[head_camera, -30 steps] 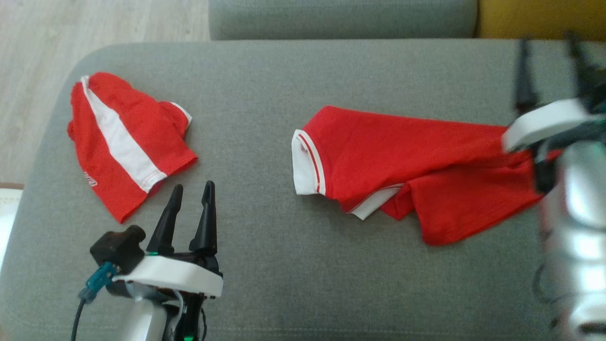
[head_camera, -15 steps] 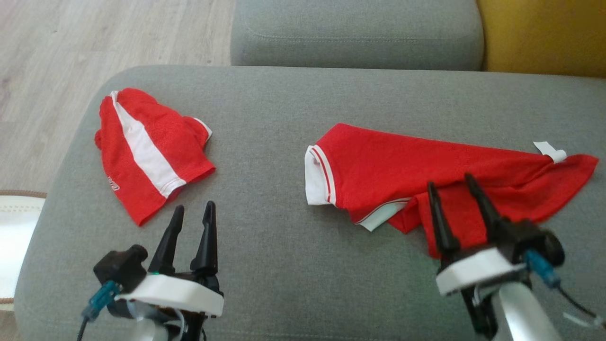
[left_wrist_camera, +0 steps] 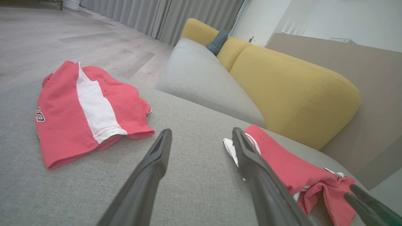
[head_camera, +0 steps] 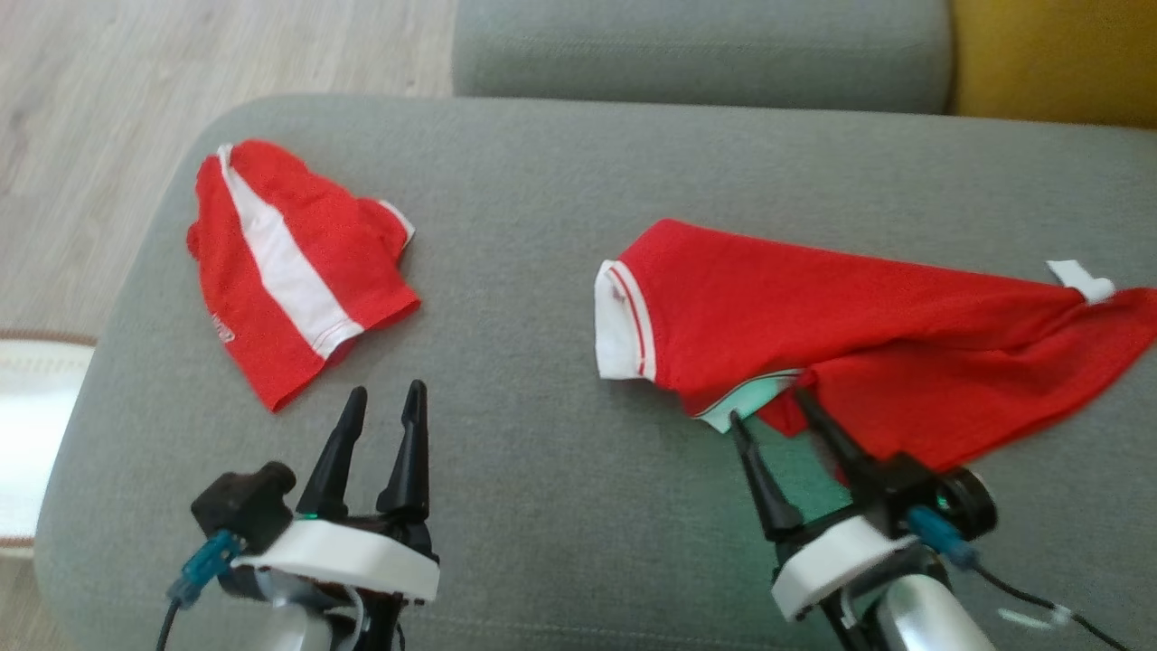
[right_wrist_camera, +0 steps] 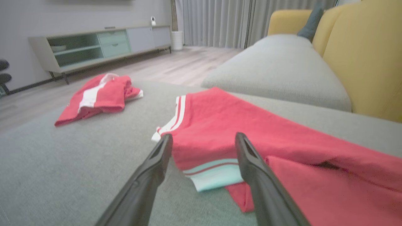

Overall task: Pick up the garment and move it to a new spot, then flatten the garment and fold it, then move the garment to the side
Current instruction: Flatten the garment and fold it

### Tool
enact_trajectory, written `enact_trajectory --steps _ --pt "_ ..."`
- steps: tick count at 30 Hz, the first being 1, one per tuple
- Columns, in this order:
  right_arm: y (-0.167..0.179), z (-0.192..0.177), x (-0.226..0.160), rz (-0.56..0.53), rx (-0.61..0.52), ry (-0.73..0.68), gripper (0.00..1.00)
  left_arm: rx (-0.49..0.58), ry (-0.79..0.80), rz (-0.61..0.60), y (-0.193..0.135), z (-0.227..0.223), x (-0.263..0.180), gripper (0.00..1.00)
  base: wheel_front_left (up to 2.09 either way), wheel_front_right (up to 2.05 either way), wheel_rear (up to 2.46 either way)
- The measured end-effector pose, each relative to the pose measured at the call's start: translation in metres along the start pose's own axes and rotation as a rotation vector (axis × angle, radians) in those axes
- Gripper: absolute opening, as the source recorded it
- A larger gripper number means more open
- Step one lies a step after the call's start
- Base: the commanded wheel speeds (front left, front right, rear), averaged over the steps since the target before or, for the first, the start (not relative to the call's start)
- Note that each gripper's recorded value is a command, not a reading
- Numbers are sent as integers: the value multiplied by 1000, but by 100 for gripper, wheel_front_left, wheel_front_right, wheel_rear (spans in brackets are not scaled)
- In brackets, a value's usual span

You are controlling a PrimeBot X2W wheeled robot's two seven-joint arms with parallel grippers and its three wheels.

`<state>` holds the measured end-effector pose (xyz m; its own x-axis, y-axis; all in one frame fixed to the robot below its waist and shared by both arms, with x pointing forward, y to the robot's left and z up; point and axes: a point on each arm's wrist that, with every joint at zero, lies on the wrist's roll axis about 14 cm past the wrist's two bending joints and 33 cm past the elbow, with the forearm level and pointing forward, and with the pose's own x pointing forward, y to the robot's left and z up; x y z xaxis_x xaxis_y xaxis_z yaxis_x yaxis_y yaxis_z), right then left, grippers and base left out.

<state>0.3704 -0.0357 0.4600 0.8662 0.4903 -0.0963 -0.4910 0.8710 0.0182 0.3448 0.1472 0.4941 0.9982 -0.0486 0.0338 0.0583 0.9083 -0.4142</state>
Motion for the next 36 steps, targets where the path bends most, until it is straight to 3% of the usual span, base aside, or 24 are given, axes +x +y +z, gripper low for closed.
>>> enact_trajectory --steps 13,25,26,27,32,36 --pt "16 -37 53 132 -148 155 100 0 11 94 28 -2 0 100 0 0 0" --pt "24 -59 53 187 -236 214 100 -6 38 126 37 -10 0 100 0 0 0" --pt "21 -60 53 176 -231 218 97 -5 38 121 36 -10 1 100 0 0 0" --pt "17 -60 53 165 -227 222 0 -4 35 116 35 -9 4 100 0 0 0" --pt "6 -55 52 126 -217 215 0 -2 22 103 31 -4 6 100 0 0 0" --pt "-9 -23 61 66 -210 123 0 -2 8 93 28 0 5 100 0 0 0"
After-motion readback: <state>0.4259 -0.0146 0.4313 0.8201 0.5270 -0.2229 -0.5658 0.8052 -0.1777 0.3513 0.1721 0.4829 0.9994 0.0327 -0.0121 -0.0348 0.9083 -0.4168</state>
